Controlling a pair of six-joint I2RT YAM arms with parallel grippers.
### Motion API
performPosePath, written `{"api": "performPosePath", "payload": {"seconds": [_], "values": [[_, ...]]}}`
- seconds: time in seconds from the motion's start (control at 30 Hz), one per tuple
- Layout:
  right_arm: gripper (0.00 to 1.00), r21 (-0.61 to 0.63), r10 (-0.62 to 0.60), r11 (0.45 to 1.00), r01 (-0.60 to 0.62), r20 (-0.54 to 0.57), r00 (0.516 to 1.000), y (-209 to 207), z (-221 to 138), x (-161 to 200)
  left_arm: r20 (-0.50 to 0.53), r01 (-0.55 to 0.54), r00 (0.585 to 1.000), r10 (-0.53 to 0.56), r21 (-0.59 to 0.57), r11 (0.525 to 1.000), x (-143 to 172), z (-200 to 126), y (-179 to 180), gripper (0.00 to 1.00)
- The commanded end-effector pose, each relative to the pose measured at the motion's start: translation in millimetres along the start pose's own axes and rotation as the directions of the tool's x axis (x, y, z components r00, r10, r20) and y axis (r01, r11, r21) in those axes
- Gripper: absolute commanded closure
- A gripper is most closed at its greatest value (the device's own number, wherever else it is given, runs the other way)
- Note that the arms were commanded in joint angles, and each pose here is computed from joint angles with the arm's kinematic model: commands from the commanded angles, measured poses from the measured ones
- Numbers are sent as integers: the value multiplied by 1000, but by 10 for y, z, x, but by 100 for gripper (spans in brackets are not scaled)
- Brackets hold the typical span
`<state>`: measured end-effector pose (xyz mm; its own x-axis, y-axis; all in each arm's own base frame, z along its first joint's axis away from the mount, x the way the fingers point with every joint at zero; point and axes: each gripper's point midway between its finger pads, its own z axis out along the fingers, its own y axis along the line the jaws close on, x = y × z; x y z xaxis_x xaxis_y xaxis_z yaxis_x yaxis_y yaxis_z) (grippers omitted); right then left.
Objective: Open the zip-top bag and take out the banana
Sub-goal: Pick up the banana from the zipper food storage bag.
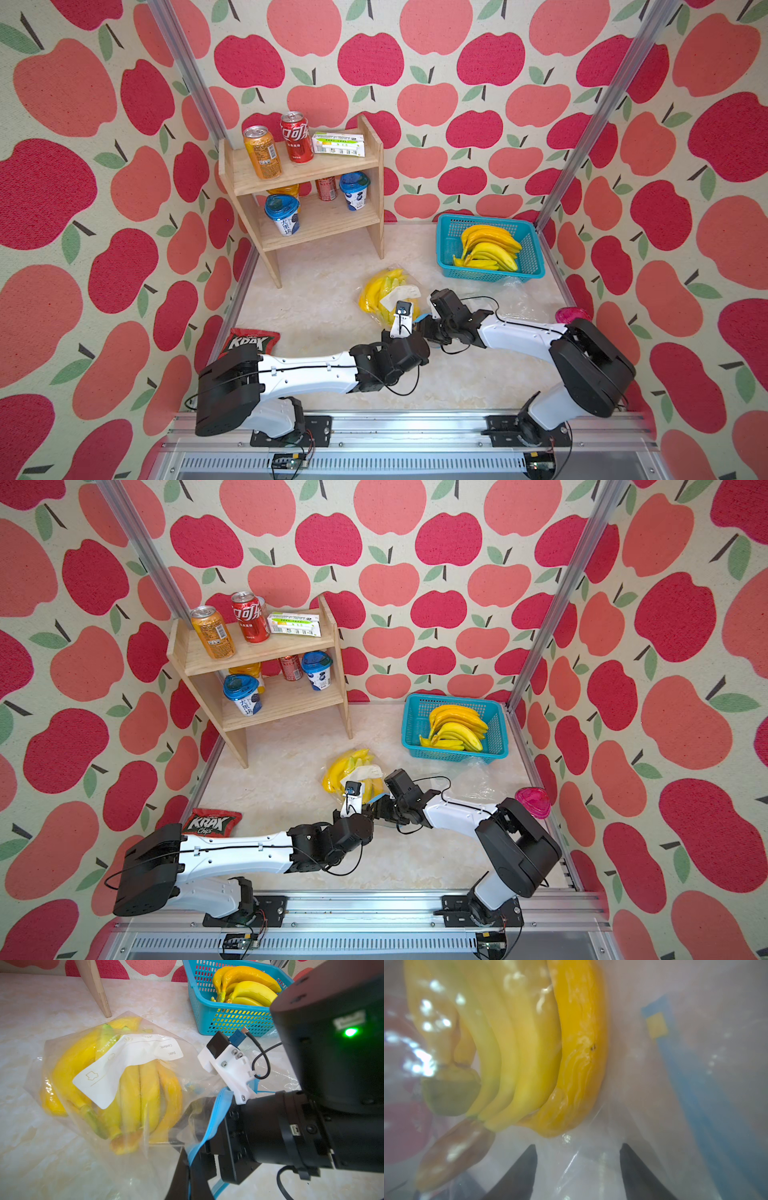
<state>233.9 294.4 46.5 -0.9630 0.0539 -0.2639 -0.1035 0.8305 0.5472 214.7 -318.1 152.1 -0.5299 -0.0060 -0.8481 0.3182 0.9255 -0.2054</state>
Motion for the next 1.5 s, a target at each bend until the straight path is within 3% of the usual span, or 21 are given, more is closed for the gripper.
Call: {"api": "performPosePath", "payload": {"seconds": [0.0,0.23,0.47,0.6,0.73,1.07,1.47], "values": [[34,-21,46,999,-45,38,998,104,6,-116,24,28,999,-29,11,1000,-20,-20,-25,100],[33,-7,83,997,-82,40,996,97,41,-149,21,38,999,-38,33,999,8,-1,-62,100],[37,139,105,985,-102,-16,994,-76,193,-155,26,26,999,-27,51,998,1,-12,-110,100],[46,180,109,979,-99,-46,993,-162,225,-108,33,30,999,-32,51,998,-7,-23,-92,100],[59,170,110,981,-97,-66,992,-156,229,-73,35,28,999,-29,36,999,0,-32,-47,100],[77,83,22,996,-14,-101,995,116,2,-97,44,1,999,2,-74,997,29,-23,176,100],[78,62,-37,997,49,-179,983,207,-234,30,28,-16,999,20,-132,991,132,73,230,100]]}}
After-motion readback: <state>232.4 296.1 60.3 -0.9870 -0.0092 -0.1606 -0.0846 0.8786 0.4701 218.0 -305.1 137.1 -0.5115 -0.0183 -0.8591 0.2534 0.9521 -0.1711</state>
